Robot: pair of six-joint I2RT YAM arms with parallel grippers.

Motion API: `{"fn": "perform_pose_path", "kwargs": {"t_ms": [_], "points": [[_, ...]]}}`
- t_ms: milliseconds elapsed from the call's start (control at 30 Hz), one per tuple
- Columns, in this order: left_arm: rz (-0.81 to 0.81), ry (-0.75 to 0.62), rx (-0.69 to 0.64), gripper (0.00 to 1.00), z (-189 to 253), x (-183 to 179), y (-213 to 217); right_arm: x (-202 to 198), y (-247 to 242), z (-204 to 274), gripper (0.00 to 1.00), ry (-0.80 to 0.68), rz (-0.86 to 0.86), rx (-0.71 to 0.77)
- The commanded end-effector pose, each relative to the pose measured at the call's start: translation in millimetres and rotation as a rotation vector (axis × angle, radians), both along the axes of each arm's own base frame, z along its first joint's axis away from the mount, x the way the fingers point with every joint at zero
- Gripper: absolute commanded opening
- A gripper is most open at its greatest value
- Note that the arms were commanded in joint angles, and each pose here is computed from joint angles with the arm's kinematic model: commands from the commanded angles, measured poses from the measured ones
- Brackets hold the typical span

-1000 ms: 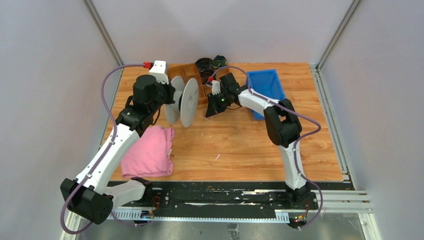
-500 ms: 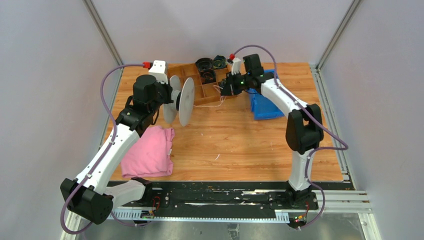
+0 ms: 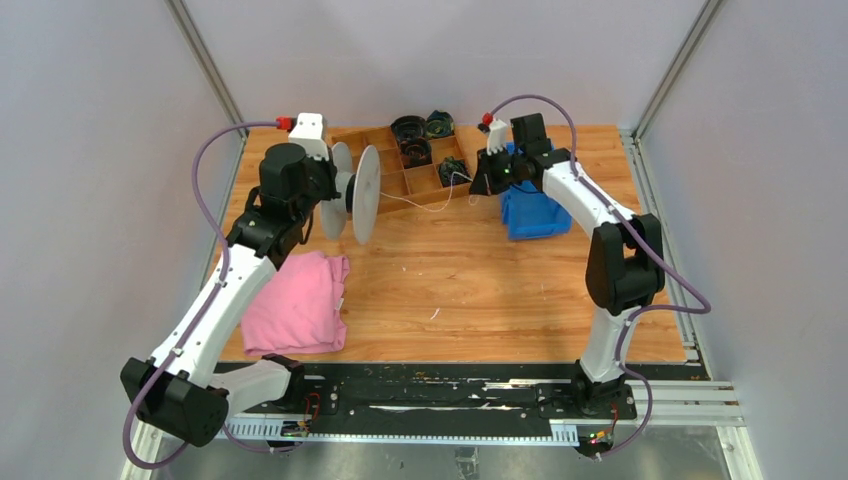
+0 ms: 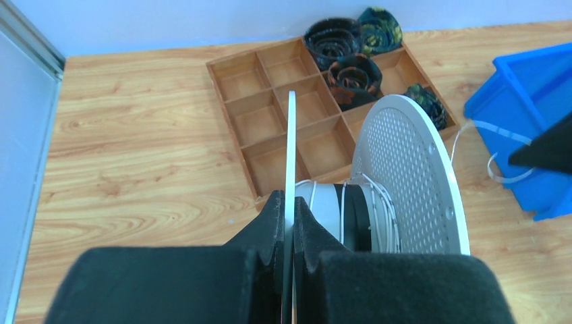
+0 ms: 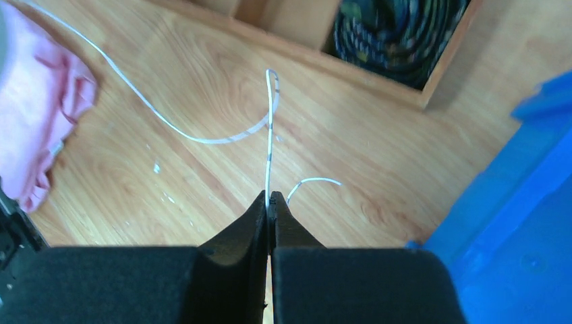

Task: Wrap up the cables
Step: Wrap the cable around the cable reel.

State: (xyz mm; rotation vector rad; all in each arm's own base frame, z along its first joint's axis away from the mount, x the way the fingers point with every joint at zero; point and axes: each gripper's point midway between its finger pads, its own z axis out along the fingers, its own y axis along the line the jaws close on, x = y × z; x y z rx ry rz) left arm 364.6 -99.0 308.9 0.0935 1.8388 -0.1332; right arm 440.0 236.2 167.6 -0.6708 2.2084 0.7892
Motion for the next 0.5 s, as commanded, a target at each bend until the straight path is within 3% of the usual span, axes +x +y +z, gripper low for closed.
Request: {"fn": "perform_pose_path", "kwargs": {"t_ms": [0, 233, 467], "points": [[0.064, -0.154, -0.069, 0.0, 60.3, 10.2, 10.0, -24.5, -16.5, -36.2, 0.01, 0.052, 0.05, -0.079], [0.199, -0.197, -0.092, 0.0, 78.0, 24.0, 40.8, -103.6, 2.4, -69.1, 0.01, 0.156, 0.279, -0.064], [0.26, -0.179, -0.156, 0.0, 72.5, 32.5, 53.6, -189.3, 50.2, -71.4, 0.01, 0.156, 0.568, -0.09]]}}
